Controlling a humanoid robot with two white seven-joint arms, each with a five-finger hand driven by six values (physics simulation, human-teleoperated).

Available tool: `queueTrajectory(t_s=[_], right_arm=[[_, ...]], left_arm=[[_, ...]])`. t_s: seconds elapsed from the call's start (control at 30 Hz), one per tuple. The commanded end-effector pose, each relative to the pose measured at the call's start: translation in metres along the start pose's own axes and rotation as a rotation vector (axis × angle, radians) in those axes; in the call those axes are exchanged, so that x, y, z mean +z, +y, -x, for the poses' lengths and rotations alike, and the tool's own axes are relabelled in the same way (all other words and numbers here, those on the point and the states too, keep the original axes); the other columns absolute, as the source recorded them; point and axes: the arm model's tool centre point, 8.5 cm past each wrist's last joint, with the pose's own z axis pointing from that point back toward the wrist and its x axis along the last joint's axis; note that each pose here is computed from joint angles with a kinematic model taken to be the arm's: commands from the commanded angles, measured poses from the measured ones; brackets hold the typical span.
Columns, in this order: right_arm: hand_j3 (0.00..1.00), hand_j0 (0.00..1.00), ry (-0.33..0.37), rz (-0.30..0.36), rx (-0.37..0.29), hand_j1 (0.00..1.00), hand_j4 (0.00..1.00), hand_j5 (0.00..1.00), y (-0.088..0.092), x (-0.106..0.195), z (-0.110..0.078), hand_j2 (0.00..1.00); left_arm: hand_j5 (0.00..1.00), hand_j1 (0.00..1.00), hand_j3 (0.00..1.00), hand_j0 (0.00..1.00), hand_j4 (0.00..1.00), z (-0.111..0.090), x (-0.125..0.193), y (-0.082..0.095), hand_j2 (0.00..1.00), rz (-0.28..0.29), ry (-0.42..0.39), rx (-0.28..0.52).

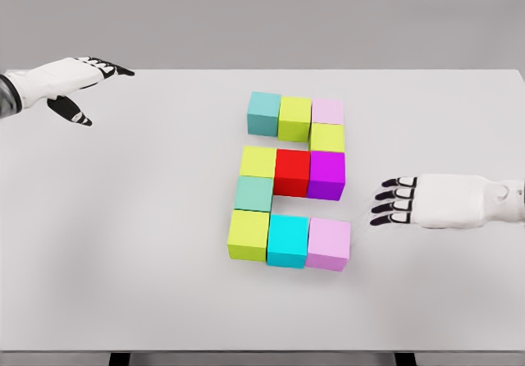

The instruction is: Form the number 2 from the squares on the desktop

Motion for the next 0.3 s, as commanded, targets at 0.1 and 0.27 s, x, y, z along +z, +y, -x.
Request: queueTrajectory(t_s=[0.1,0.27], right_arm=[[1.0,1.0,0.125,0.21,-0.209,1.0,1.0,1.0,-0.024,0.041,0.025,1.0],[1.0,1.0,0.118,0.206,-0.217,1.0,1.0,1.0,-0.023,0.039,0.023,1.0]], left_arm=[[1.0,1.0,1.0,1.0,1.0,0.001,0.001,-0.003,1.0,0.0,0.002,0.01],[1.0,1.0,1.0,1.0,1.0,0.001,0.001,-0.003,1.0,0.0,0.002,0.01]])
